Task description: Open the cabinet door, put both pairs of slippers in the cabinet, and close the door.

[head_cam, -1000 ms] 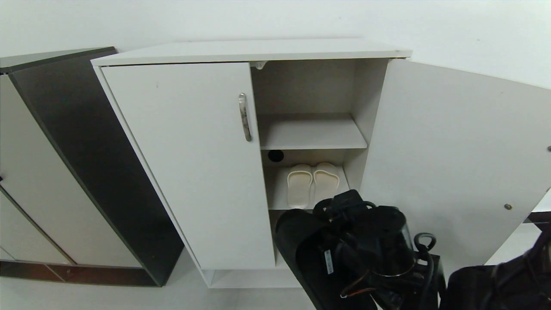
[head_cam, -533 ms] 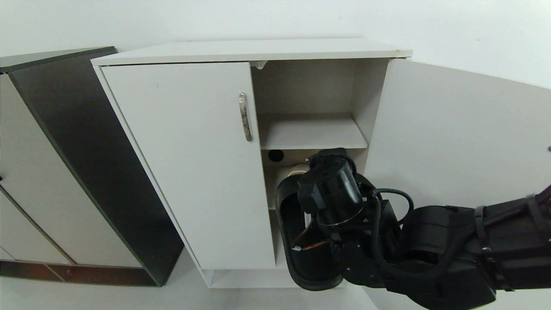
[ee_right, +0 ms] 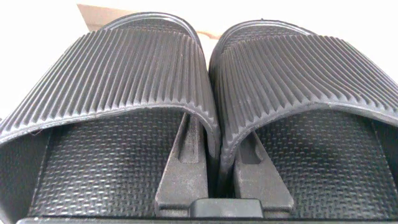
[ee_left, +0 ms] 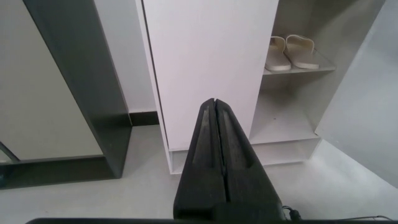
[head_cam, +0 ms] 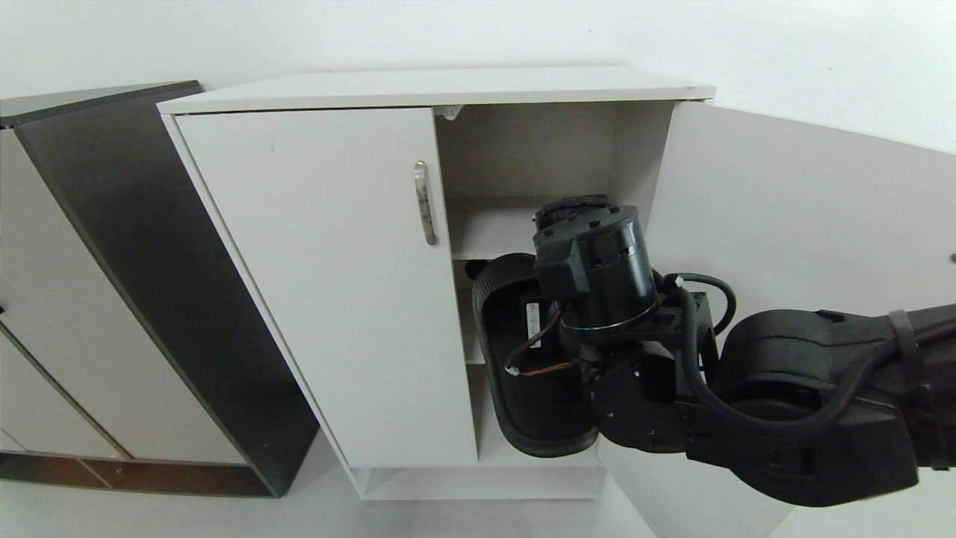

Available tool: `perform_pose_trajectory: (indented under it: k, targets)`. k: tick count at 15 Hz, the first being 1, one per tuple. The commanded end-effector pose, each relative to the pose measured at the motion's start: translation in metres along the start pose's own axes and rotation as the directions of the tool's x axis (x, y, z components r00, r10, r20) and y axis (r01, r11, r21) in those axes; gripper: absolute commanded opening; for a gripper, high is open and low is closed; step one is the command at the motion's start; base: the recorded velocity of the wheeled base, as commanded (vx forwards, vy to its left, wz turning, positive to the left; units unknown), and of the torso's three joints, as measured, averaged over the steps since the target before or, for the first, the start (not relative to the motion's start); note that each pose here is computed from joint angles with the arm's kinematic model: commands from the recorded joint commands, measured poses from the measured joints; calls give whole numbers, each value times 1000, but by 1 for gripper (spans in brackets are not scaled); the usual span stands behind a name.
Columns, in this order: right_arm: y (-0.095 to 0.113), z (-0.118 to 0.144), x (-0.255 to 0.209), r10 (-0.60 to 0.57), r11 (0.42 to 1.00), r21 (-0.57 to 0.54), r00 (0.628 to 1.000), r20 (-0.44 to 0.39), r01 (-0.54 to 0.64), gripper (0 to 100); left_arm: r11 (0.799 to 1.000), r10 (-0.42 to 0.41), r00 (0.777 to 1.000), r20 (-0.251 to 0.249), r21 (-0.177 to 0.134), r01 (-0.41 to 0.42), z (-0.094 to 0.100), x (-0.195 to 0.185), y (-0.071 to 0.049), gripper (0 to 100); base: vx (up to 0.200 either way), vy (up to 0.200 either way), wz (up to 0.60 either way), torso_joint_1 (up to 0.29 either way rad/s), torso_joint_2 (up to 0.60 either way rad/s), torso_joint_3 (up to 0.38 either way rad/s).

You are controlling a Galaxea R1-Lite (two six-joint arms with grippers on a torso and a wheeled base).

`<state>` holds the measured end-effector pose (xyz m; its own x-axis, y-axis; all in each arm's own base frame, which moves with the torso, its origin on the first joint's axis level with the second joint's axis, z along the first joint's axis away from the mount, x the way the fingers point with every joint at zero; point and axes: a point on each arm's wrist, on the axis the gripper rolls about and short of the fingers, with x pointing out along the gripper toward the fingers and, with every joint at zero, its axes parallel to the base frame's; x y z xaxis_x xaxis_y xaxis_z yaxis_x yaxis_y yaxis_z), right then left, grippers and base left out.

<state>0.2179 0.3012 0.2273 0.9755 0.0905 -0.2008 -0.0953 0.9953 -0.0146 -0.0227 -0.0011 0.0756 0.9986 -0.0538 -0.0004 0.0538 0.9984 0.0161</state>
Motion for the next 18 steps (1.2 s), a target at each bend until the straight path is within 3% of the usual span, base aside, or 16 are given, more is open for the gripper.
perform_pose_trajectory:
  k: [1,4,18]
  targets:
    - [-3,5,-3,3,1000,11,1000,10,-3,0,1000,0,1000,-1,1,0,0,0,0,0,0,0,0,0,0,0]
    - [-3,3,-2,0,1000,7,1000,5,0,0,1000,0,1000,-1,-1,0,0,0,0,0,0,0,0,0,0,0]
    - [7,-1,2,10,1000,4,1000,4,-10,0,1000,0,1000,-1,1,0,0,0,0,0,186,0,0,1,3,2]
